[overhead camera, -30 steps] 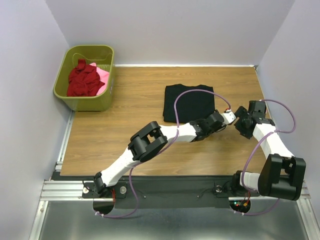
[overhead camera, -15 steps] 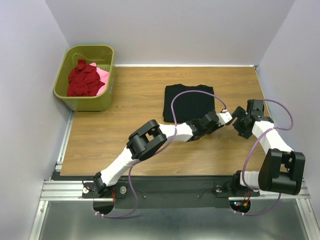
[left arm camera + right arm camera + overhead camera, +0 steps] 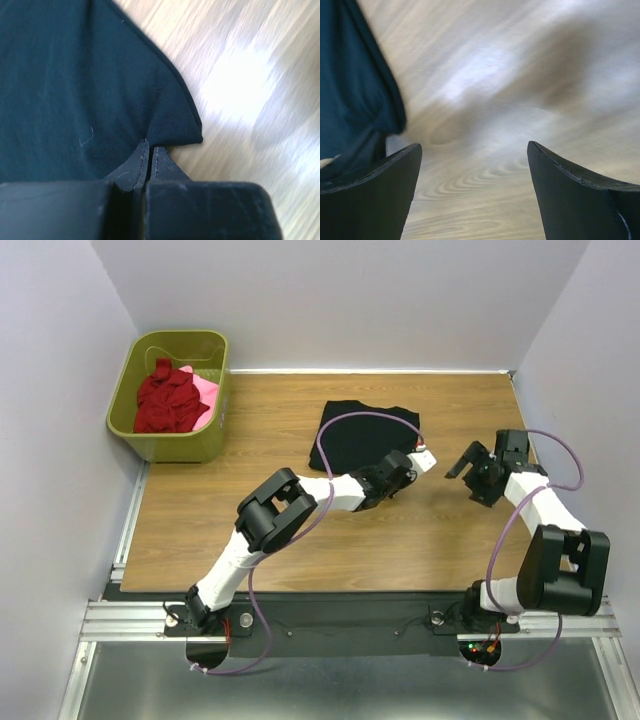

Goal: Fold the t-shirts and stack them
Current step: Neatly place the folded tshirt to the corner

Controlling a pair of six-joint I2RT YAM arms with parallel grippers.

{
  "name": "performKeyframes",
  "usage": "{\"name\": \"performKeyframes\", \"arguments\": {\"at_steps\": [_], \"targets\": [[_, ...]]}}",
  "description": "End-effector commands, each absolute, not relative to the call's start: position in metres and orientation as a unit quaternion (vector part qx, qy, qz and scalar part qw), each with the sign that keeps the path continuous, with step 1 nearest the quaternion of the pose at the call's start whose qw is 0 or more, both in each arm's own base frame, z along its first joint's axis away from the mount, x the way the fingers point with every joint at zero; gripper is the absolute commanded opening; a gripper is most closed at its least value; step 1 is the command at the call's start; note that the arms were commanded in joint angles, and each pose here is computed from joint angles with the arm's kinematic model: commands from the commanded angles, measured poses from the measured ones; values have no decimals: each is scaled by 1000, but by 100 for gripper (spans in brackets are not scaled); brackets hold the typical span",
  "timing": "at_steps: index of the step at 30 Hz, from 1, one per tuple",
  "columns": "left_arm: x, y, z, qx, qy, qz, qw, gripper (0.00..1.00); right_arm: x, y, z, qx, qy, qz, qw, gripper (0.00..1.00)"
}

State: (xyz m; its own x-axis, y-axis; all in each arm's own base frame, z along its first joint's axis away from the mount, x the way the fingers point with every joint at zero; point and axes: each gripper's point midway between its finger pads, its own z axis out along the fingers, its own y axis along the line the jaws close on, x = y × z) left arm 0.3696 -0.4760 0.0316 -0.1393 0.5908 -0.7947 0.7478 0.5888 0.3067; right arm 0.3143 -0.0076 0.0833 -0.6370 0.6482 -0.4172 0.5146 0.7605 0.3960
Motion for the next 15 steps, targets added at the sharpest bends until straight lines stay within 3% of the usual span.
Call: {"name": "performKeyframes", "arguments": {"at_steps": [1,4,15], "targets": [[350,-445,37,450,771,-79,444,0,351,17,105,318,875,216,293,93],[347,-445,50,439,772,-102,448,0,376,29,104,322,861,268,288,99],[349,-444,87,388,781,-157,464,0,427,62,75,352,804,409,248,100]]}}
